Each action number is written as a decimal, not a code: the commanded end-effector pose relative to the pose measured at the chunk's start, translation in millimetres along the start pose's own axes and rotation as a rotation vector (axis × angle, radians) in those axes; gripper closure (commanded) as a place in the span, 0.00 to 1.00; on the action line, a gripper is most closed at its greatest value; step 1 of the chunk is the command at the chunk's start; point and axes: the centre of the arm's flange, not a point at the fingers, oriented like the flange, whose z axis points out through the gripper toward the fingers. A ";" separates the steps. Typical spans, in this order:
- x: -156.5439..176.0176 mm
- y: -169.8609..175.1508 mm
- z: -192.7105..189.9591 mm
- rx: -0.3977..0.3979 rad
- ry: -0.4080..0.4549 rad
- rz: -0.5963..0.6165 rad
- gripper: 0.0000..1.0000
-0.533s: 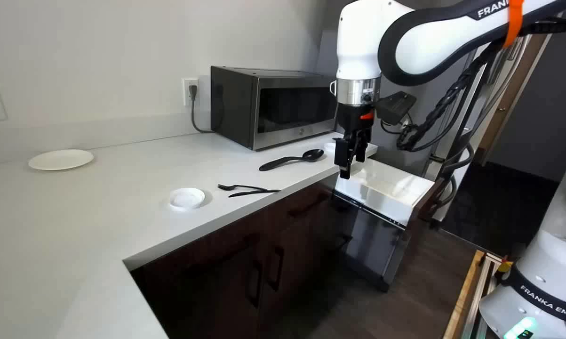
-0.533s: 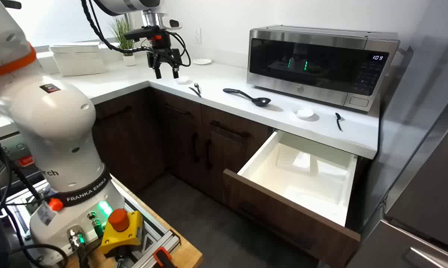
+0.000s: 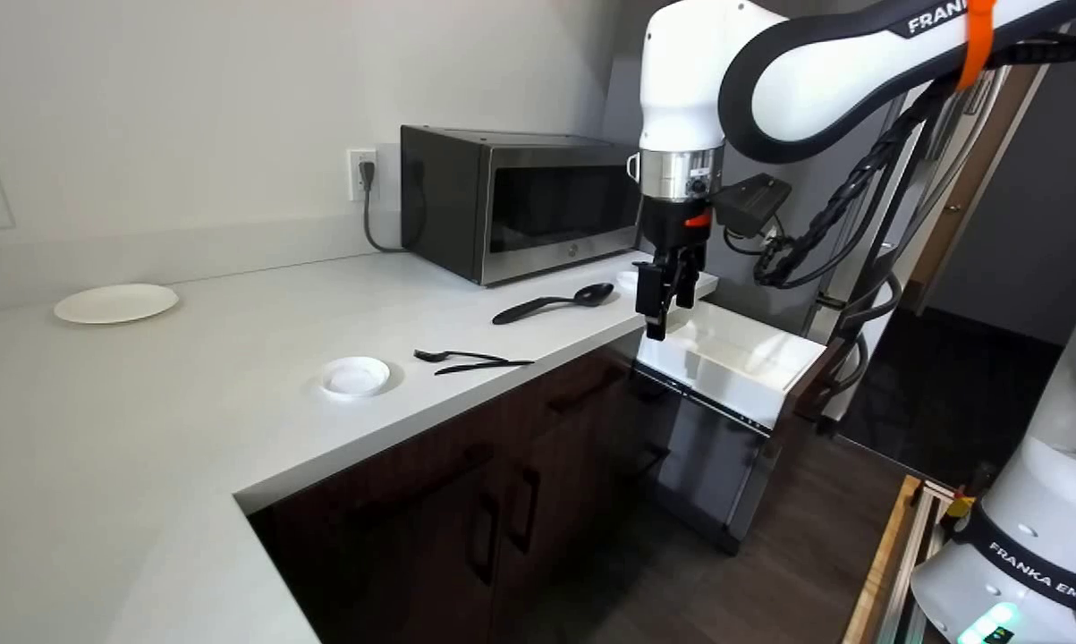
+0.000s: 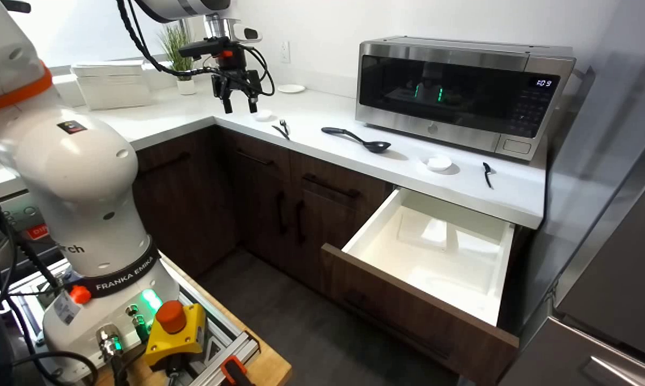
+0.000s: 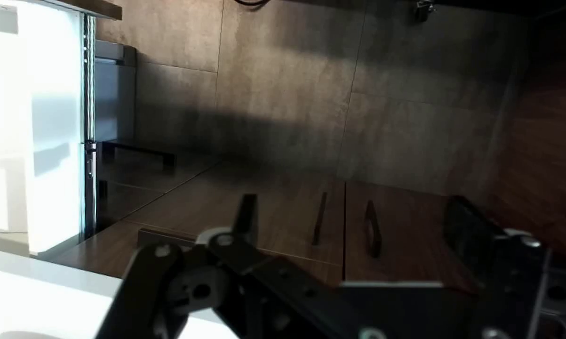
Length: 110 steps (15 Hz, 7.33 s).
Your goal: Place the white lid on the right in the open drawer.
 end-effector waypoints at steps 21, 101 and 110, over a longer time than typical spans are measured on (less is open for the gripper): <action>243.5 244.6 33.1 -0.056 0.101 0.306 0.00; 244.1 444.4 168.0 0.160 0.253 0.278 0.23; 248.6 449.0 191.8 0.134 0.228 0.301 0.42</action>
